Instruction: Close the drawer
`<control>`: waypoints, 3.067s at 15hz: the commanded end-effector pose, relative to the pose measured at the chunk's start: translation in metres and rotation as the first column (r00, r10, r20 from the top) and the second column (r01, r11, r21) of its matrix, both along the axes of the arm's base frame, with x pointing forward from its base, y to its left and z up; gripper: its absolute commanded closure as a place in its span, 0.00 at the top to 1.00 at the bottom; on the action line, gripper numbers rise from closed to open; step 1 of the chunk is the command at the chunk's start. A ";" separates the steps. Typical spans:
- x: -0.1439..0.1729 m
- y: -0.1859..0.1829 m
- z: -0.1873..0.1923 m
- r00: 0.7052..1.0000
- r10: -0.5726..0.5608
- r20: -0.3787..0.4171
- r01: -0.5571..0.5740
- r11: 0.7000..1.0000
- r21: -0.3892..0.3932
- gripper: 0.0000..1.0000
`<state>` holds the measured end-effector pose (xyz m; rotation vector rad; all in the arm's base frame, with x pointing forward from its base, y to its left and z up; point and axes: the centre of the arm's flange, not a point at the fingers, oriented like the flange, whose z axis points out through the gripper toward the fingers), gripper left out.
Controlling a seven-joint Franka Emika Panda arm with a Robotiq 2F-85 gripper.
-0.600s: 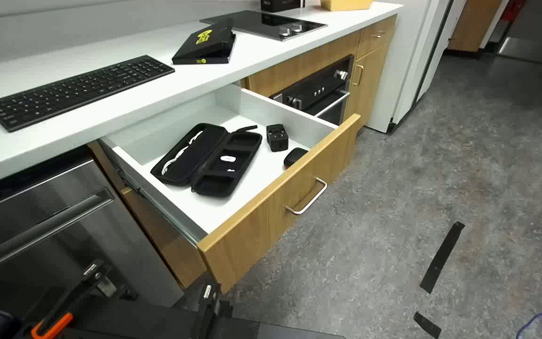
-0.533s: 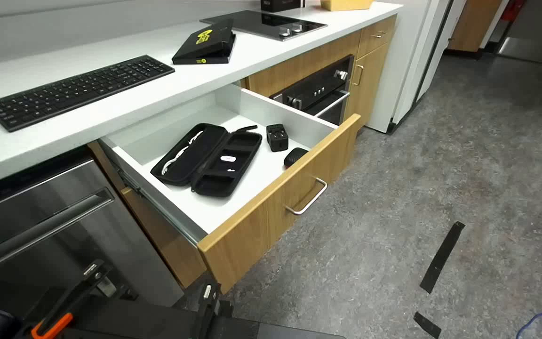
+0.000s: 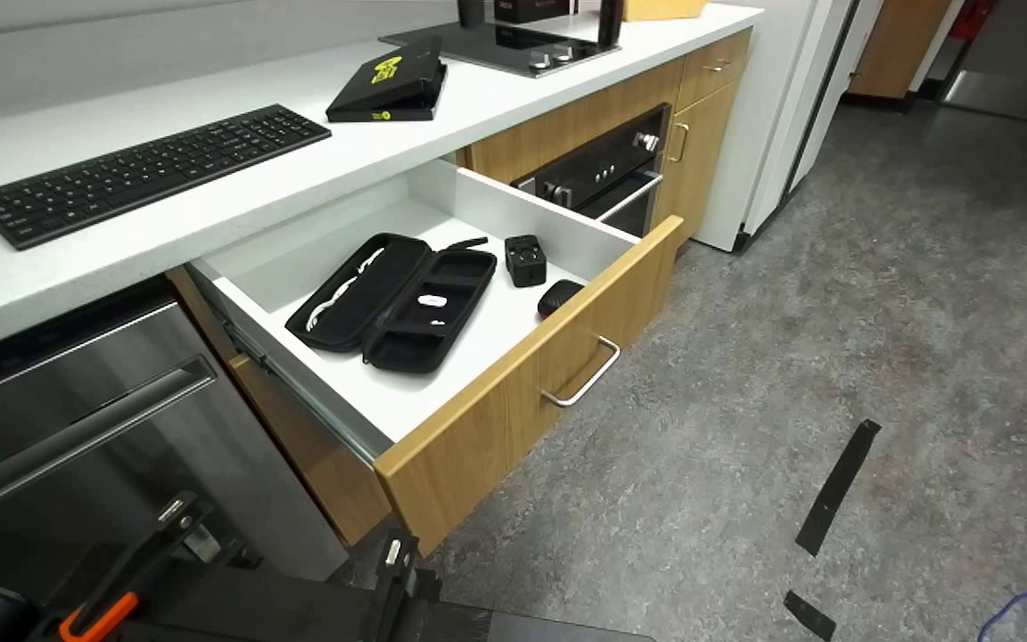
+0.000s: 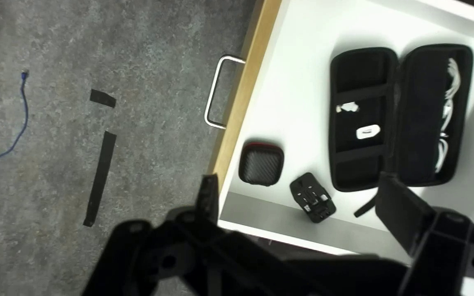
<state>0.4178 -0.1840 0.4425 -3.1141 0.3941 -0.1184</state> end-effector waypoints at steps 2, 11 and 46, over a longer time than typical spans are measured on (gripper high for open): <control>0.026 -0.026 -0.110 0.992 -0.116 -0.044 0.108 0.981 -0.159 1.00; 0.006 -0.080 -0.183 0.961 -0.234 -0.147 0.198 0.955 -0.222 1.00; 0.261 0.158 -0.354 0.962 -0.164 -0.219 0.160 0.986 -0.039 1.00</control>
